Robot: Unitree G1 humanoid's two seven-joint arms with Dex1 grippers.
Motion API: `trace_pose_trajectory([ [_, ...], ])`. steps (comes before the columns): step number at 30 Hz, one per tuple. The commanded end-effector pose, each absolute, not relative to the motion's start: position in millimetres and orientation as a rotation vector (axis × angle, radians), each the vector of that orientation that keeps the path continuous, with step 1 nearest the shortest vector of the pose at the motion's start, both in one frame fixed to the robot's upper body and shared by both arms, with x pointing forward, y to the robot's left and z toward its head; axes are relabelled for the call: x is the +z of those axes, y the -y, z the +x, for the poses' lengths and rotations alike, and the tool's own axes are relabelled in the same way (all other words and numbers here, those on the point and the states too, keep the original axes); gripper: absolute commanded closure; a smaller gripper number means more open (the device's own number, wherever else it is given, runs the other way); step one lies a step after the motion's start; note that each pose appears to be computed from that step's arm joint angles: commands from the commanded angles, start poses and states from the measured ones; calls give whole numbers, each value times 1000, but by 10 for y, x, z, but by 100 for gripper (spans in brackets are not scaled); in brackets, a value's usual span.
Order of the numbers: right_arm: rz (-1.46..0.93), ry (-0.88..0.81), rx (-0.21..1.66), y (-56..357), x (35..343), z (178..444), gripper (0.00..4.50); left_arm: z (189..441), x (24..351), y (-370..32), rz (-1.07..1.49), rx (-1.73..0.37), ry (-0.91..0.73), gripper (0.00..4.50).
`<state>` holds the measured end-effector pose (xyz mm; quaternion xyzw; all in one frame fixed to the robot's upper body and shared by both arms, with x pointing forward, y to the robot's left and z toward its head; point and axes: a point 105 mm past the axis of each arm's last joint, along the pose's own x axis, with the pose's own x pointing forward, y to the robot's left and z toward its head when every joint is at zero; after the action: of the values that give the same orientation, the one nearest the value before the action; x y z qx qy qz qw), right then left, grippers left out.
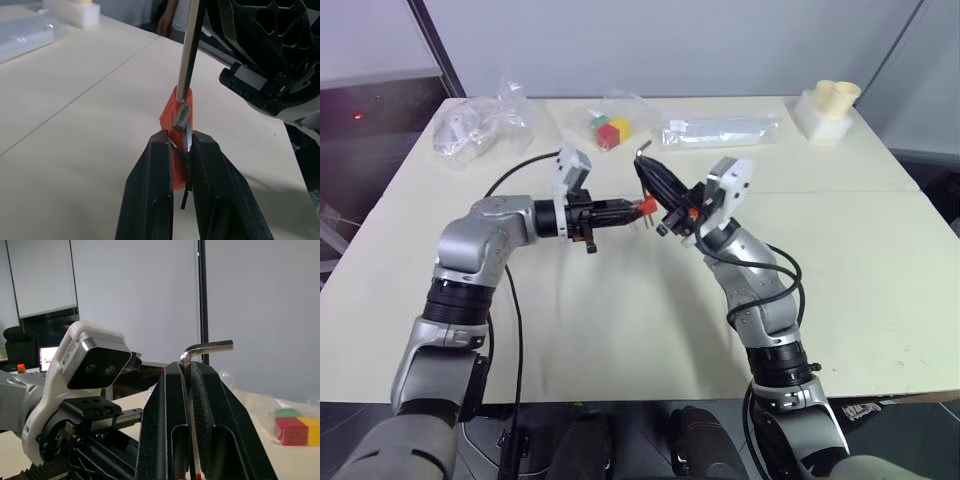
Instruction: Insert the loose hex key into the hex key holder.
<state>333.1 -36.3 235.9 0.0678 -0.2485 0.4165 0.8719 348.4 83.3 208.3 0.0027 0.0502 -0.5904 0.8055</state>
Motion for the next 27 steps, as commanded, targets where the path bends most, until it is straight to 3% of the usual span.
trace_pose_trajectory([
  [1,125,572,874,378,2485,3310,446,3446,2282,-847,20,-1276,-28,426],
  [27,95,569,867,444,2478,3337,446,3464,2301,-925,20,-1244,-19,426],
])
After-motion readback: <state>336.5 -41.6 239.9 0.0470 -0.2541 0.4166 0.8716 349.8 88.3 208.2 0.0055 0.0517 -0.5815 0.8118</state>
